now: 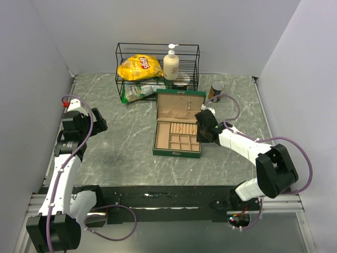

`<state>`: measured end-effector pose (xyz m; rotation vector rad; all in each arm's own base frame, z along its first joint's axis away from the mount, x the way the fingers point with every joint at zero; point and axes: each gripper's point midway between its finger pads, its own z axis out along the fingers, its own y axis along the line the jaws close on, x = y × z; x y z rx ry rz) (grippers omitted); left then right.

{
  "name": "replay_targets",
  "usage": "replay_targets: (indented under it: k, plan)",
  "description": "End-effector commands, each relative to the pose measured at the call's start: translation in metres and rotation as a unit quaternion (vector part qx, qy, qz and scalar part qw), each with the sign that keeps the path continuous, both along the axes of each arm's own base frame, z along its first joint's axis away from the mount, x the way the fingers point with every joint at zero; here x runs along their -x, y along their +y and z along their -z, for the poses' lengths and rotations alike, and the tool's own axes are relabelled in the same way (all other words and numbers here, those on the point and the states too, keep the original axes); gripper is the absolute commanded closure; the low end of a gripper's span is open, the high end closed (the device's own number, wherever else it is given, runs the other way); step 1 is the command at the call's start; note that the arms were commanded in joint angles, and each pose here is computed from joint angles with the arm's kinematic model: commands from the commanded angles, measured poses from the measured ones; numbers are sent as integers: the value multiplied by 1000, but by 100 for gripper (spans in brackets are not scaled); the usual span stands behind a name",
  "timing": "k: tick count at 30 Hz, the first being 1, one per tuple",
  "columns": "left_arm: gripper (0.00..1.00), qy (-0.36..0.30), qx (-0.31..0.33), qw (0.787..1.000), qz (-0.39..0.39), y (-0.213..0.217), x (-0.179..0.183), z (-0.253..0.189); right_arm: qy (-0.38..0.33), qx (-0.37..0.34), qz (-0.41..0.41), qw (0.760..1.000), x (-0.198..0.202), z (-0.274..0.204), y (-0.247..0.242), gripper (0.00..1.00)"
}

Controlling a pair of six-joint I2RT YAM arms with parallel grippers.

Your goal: Organize the mixed jewelry

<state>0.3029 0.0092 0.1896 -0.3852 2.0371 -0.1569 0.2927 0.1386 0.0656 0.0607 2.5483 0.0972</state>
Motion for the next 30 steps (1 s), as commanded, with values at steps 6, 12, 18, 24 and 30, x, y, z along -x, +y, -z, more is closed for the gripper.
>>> replay_targets:
  k: [6,12,18,24,30]
  plan:
    - [4,-25,-3,1000,7,-1,-6,-15,17,16,-59,998,25,12,45,100]
    - [4,-28,-4,1000,6,0,-6,-17,14,24,-80,996,33,11,52,100]
    - [4,-27,-3,1000,6,0,-5,-16,-9,19,-75,997,33,1,48,82]
    - [4,-27,-3,1000,7,-1,-5,-16,-35,50,-70,996,19,-19,39,51]
    - [4,-31,0,999,8,-2,-5,-18,-62,30,-63,996,12,-51,43,29]
